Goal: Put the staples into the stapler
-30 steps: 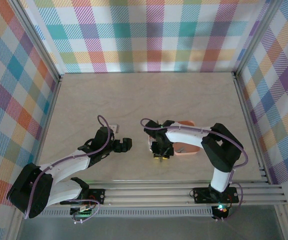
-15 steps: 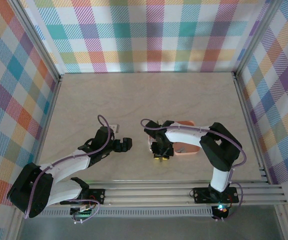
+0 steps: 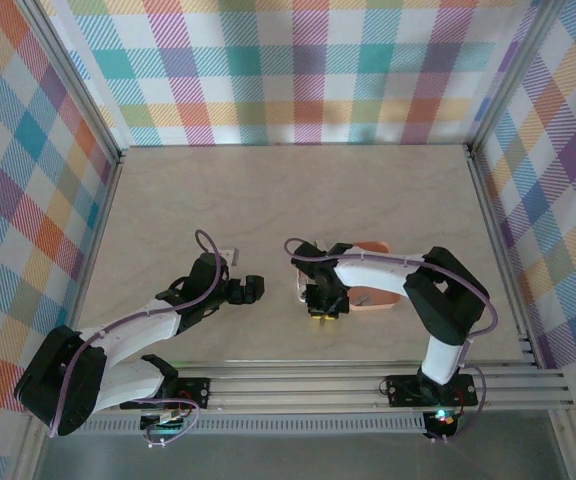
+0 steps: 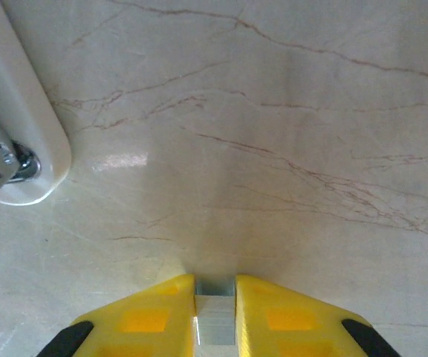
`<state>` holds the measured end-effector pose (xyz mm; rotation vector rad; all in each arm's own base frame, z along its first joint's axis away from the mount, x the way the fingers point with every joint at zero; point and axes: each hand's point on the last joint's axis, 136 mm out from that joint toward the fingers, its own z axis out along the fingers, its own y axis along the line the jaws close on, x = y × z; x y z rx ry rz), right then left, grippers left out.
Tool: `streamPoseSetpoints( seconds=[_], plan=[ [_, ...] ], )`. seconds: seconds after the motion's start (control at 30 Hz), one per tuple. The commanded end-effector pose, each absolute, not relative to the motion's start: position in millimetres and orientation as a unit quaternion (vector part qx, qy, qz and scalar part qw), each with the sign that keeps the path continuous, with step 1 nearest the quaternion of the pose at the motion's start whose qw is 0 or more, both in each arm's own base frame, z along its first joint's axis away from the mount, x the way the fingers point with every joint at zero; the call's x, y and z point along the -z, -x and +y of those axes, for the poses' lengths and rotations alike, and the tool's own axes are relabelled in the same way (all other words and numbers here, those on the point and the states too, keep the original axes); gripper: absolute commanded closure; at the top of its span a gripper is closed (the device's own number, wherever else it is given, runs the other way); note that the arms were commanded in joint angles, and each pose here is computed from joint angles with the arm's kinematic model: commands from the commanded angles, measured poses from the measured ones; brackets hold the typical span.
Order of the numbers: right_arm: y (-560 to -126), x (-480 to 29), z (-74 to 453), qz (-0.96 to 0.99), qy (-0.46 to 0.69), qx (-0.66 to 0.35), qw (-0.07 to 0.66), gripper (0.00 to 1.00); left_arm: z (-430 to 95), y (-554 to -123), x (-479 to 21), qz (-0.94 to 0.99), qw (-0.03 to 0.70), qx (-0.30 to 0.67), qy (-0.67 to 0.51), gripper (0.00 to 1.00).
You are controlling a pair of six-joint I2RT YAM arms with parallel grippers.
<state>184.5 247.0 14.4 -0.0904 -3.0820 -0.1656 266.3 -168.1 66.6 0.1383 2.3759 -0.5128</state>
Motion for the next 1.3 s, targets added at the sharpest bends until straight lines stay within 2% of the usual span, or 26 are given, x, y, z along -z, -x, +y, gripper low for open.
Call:
streamPoseSetpoints(
  seconds=[0.0,0.23,0.67,1.27],
  plan=[
    [-193.4,-9.4,234.6,-0.998,0.044,0.046,-0.015,0.81,-170.7,-267.0,-69.6,0.914,0.349,0.198,-0.059,0.0],
    [-215.2,-25.7,247.7,-0.991,0.016,0.084,-0.102,0.81,-168.3,-267.1,-67.1,0.915,0.35,0.193,-0.054,0.0],
    [-243.4,-55.7,273.3,-0.967,-0.019,0.093,-0.237,0.81,-165.0,-268.3,-65.0,0.916,0.354,0.184,-0.052,0.0],
    [-258.7,-66.8,296.0,-0.957,-0.048,0.106,-0.265,0.81,-165.8,-267.3,-64.9,0.913,0.362,0.179,-0.06,0.0]
  ],
)
